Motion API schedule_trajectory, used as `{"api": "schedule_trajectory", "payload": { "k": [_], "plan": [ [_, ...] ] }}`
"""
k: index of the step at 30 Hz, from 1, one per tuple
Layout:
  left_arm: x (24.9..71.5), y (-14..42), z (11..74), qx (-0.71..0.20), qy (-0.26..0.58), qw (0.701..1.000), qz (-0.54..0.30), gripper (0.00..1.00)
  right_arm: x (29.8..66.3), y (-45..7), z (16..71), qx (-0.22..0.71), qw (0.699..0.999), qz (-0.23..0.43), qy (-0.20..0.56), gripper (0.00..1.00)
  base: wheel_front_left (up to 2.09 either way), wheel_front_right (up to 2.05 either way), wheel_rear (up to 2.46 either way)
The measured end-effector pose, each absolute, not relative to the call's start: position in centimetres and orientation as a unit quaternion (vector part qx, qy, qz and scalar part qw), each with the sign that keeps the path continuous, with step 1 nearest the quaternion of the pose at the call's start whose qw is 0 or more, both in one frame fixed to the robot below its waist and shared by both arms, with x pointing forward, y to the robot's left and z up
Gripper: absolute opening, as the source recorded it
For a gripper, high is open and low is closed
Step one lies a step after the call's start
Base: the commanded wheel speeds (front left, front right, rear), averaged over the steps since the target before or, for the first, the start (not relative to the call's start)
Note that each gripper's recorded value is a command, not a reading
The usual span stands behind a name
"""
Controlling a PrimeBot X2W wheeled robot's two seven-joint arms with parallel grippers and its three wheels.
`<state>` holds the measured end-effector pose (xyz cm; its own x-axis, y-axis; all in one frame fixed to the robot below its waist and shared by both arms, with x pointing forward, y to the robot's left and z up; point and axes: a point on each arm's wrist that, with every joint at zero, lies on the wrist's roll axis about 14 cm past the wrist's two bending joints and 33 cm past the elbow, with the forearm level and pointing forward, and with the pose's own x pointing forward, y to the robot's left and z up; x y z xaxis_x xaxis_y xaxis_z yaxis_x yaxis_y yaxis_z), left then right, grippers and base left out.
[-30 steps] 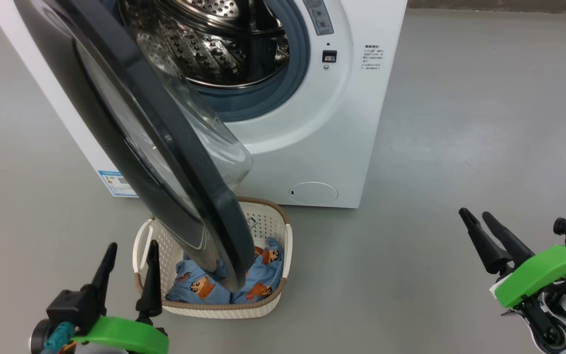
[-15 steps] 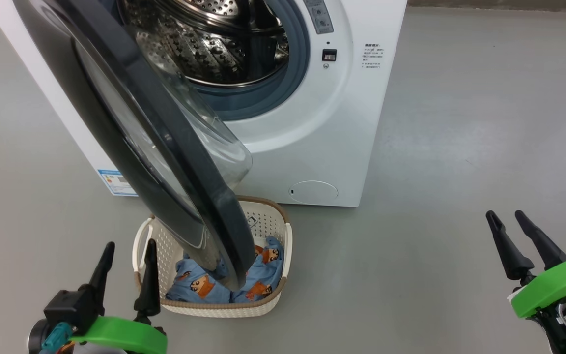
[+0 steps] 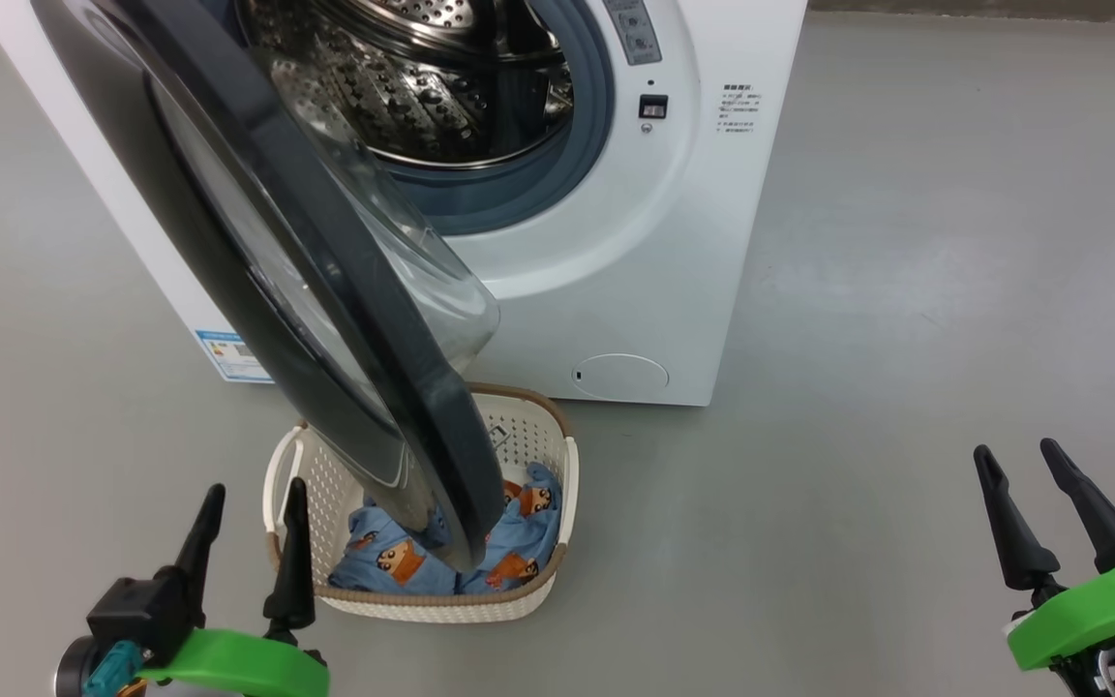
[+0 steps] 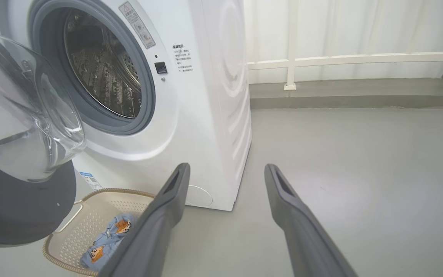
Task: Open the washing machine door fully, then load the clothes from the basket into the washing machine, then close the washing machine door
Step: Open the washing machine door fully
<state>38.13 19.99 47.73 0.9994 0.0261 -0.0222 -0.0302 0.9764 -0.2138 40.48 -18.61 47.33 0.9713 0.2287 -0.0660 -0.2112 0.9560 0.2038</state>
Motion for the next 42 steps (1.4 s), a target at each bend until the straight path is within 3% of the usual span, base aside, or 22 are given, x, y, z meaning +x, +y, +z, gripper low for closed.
{"api": "schedule_trajectory", "payload": {
  "k": [10, 11, 12, 13, 22, 29, 35, 42],
  "plan": [
    [38.1, 20.1, 47.7, -0.109, 0.01, 0.994, 0.016, 1.0, 39.7, -18.4, 46.4, 0.096, 0.989, 0.102, 0.052, 1.0, 0.0, 0.0, 0.0],
    [38.2, 20.2, 47.9, -0.11, 0.006, 0.994, 0.018, 0.94, 39.7, -18.4, 46.5, 0.097, 0.989, 0.102, 0.051, 1.0, 0.0, 0.0, 0.0],
    [38.3, 20.3, 48.4, -0.111, -0.002, 0.994, 0.019, 0.38, 39.7, -18.5, 46.5, 0.097, 0.989, 0.101, 0.05, 1.0, 0.0, 0.0, 0.0],
    [38.4, 20.5, 48.9, -0.113, -0.01, 0.993, 0.021, 0.0, 39.7, -18.5, 46.6, 0.097, 0.989, 0.101, 0.049, 1.0, 0.0, 0.0, 0.0],
    [38.7, 20.2, 58.4, -0.116, -0.157, 0.981, 0.006, 0.0, 39.7, -18.5, 47.2, 0.094, 0.99, 0.101, 0.041, 1.0, 0.0, 0.0, 0.0],
    [36.6, 15.2, 67.4, -0.138, -0.263, 0.952, -0.079, 0.0, 39.7, -18.6, 47.4, 0.094, 0.99, 0.1, 0.036, 1.0, 0.0, 0.0, 0.0],
    [35.3, 9.3, 68.8, -0.162, -0.244, 0.94, -0.172, 0.0, 39.6, -18.7, 47.5, 0.096, 0.99, 0.097, 0.035, 1.0, 0.0, 0.0, 0.0],
    [35.5, 5.1, 65.5, -0.207, -0.169, 0.936, -0.227, 0.0, 39.4, -19.1, 47.4, 0.097, 0.99, 0.091, 0.035, 1.0, 0.0, 0.0, 0.0]
  ]
}}
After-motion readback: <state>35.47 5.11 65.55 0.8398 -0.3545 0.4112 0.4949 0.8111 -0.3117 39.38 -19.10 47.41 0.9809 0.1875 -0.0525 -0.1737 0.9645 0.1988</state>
